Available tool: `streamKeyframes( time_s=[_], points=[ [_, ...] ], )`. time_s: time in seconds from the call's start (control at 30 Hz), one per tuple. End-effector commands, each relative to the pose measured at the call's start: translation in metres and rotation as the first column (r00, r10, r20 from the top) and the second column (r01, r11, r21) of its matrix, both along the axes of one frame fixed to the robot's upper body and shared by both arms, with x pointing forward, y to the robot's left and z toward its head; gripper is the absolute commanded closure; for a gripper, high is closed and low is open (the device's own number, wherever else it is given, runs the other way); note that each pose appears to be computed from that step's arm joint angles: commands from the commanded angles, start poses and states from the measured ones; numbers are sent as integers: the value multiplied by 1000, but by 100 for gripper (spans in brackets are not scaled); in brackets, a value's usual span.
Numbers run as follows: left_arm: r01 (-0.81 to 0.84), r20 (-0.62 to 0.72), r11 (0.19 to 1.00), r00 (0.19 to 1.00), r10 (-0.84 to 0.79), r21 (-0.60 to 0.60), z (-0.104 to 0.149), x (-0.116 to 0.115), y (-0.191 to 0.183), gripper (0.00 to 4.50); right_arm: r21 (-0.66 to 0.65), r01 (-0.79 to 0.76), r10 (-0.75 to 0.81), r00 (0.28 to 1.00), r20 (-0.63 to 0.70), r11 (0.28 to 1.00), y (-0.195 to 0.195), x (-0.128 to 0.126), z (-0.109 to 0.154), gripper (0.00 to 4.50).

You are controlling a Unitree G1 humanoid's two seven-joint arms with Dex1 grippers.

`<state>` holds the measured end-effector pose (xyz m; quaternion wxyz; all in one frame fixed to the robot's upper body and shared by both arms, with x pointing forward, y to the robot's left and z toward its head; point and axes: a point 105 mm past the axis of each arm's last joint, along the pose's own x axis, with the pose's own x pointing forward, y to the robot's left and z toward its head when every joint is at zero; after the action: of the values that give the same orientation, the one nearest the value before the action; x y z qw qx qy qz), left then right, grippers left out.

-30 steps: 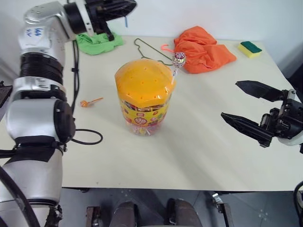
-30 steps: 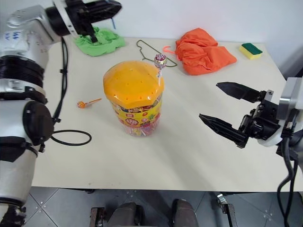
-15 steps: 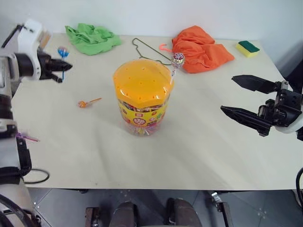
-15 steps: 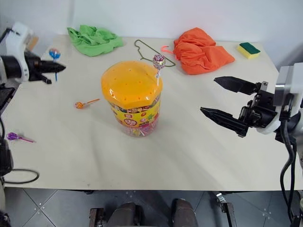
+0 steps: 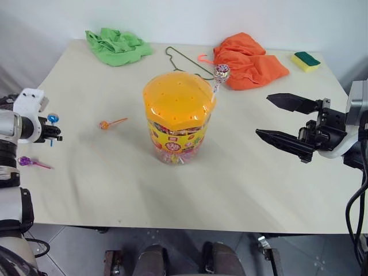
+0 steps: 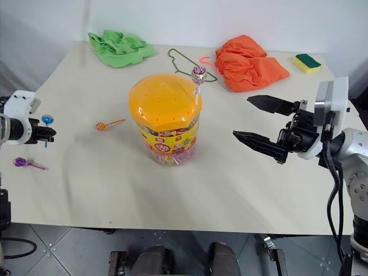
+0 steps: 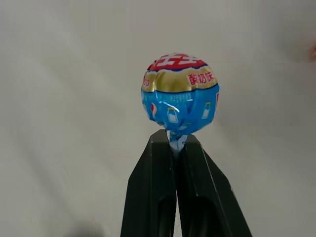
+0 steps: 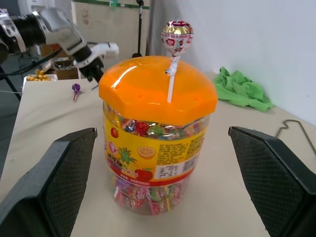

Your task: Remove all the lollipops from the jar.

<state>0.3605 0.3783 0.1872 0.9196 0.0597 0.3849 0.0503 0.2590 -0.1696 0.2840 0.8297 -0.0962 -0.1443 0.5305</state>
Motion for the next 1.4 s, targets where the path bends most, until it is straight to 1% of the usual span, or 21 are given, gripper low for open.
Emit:
streamKeyframes(
  time_s=[0.03,0.07,0.13,0.3,0.4,0.5,0.53,0.6,0.63,0.73,0.83,0.87,0.9,0.93,0.97,1.03,1.1,1.13,1.23,1.3,1.4],
  points=[
    [-98,-11,995,995,99,31,1,-3,15,448,-7,4,-4,999,43,1000,1,-3,6,0],
    [-99,-18,995,995,99,15,-1,-3,14,424,-6,5,-5,999,42,1000,1,-4,5,0],
    [-73,-25,997,997,73,22,4,-1,10,380,-6,10,-10,999,39,1000,2,-4,4,0],
    [-13,1,999,1000,13,36,33,-2,5,238,-12,18,-18,999,43,1000,0,-6,6,0],
    [56,48,997,997,-59,54,66,-9,-2,141,-22,24,-23,999,45,999,-2,-7,8,0],
    [93,116,992,988,-103,84,91,-12,-6,43,-30,27,-25,999,45,999,-3,-7,9,0],
    [171,162,981,969,-184,91,104,-12,-17,12,-35,21,-19,999,42,999,0,-7,10,0],
    [317,248,941,908,-337,119,123,-12,-38,5,-44,9,-8,999,37,999,5,-8,11,0],
    [403,296,905,856,-425,133,130,-13,-52,5,-42,2,0,999,38,999,9,-7,13,0],
    [529,406,830,729,-550,175,141,-15,-74,5,-17,-25,26,999,48,1000,20,-7,19,0],
    [696,513,685,517,-685,215,143,-24,-103,5,13,-74,73,996,53,997,38,-7,26,0],
    [728,529,653,478,-701,208,140,-28,-108,5,29,-88,87,995,52,996,43,-6,28,0],
    [762,569,613,416,-709,208,141,-31,-114,5,43,-103,101,994,48,994,48,-5,29,0],
    [809,609,538,307,-731,238,141,-37,-122,5,56,-120,118,992,46,991,54,-2,30,0],
    [831,633,489,231,-739,267,141,-41,-127,5,63,-130,127,991,45,990,58,0,29,0],
    [891,649,351,88,-756,289,134,-54,-134,5,31,-146,145,989,33,989,71,8,22,0],
    [915,667,280,17,-745,290,130,-61,-137,5,-20,-166,166,986,-7,986,82,13,13,0],
    [924,671,230,-37,-741,306,129,-65,-140,5,10,-157,157,987,-16,988,86,20,13,0],
    [942,681,126,-129,-721,312,125,-73,-144,5,93,-130,132,991,-15,987,92,33,17,0],
    [944,682,97,-154,-715,315,123,-76,-145,5,99,-133,134,991,-5,986,93,33,16,0],
    [943,687,103,-152,-710,315,123,-76,-146,5,111,-145,145,989,2,983,92,30,17,0]
  ],
)
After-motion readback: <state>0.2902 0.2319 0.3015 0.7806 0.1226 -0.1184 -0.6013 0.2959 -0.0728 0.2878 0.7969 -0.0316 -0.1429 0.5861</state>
